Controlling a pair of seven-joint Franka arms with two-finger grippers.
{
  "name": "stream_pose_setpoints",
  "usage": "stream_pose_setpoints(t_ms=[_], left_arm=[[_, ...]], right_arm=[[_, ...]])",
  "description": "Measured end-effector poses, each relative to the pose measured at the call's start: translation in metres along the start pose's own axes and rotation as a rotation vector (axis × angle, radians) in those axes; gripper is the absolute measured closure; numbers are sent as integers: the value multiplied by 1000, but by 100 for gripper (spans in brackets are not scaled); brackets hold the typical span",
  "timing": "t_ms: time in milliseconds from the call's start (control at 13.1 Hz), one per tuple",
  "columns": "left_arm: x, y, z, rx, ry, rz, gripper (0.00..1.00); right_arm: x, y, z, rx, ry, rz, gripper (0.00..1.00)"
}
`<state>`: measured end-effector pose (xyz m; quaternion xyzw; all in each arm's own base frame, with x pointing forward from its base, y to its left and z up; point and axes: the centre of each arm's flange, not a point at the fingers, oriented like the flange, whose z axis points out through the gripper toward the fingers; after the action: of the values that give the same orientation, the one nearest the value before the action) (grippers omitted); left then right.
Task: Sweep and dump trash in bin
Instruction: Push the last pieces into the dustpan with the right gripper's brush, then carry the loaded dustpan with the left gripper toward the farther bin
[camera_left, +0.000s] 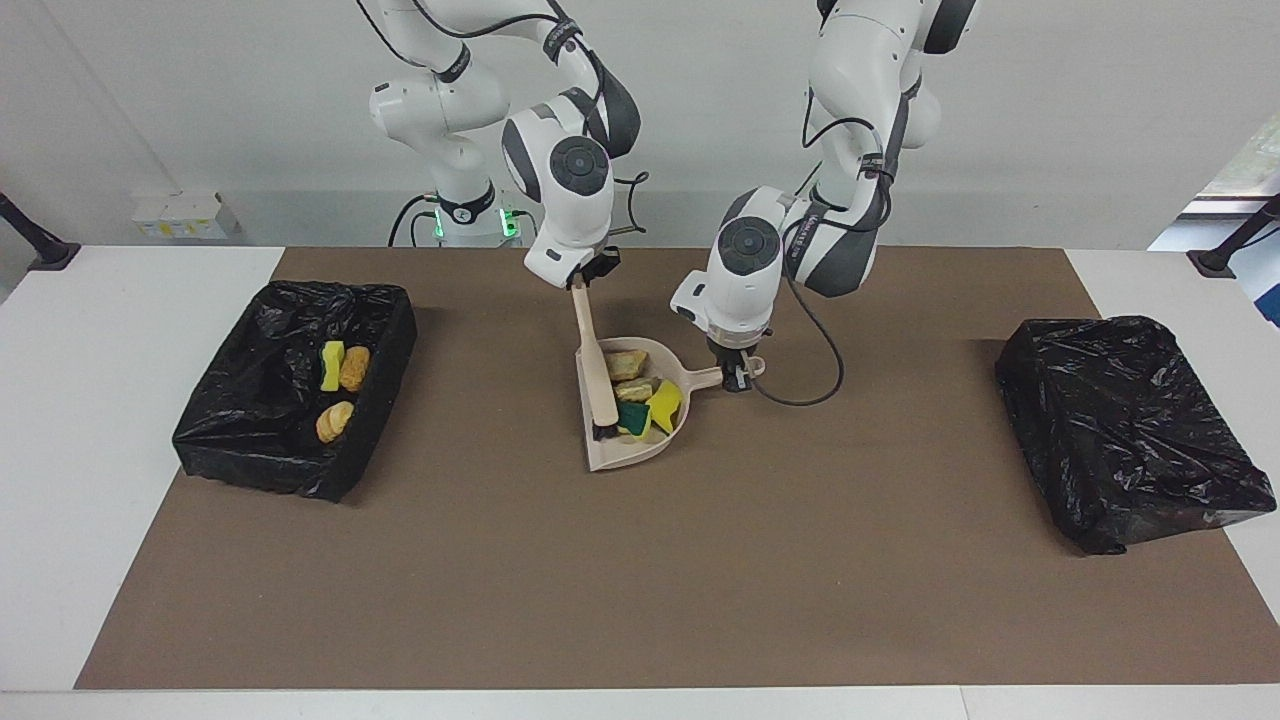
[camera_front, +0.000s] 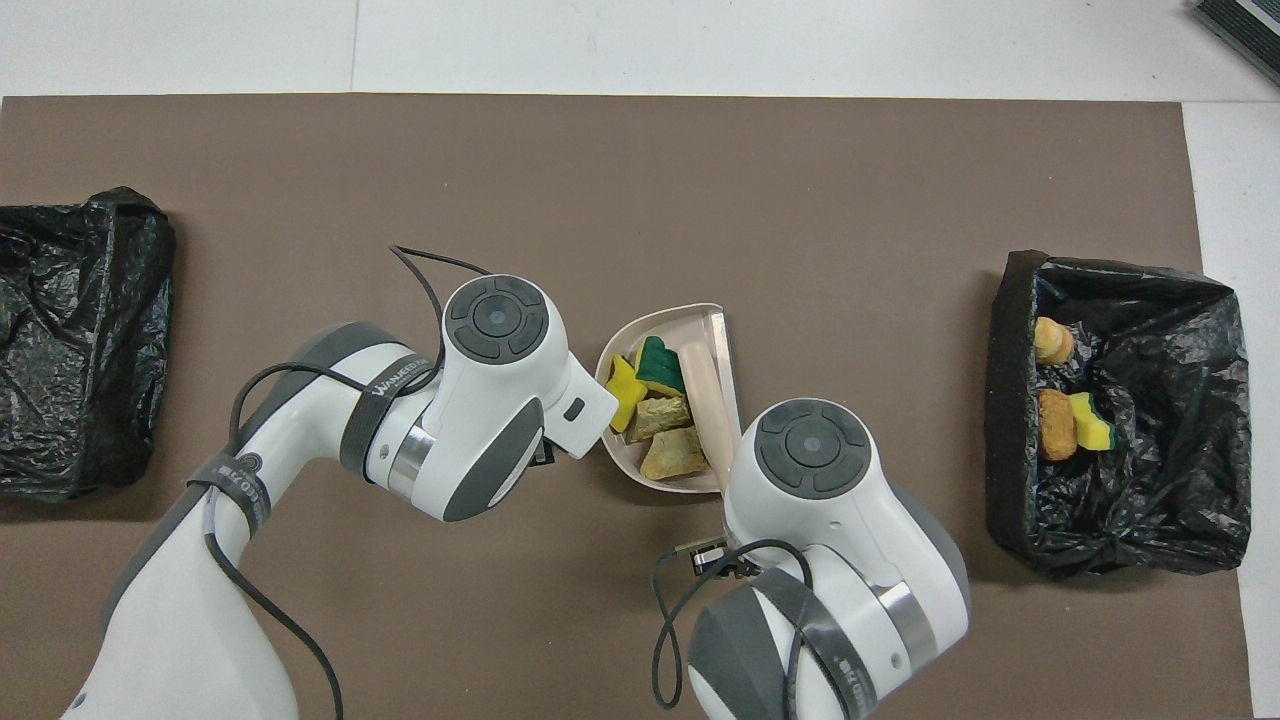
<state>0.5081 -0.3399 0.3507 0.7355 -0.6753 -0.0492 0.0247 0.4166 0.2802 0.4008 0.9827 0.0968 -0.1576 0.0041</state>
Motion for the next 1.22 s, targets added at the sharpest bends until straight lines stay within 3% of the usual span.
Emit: stream_pose_setpoints(t_ms=[533, 838, 1219], left_arm=[[-34, -28, -2, 5, 40, 50, 68], [-55, -42, -3, -2, 98, 76, 68], [-109, -66, -34, 34, 184, 92, 68]], right_arm=[[14, 44, -50, 50, 90, 51, 71], [7, 91, -64, 55, 77, -6, 71], [-25, 93, -39, 25, 47, -15, 71]])
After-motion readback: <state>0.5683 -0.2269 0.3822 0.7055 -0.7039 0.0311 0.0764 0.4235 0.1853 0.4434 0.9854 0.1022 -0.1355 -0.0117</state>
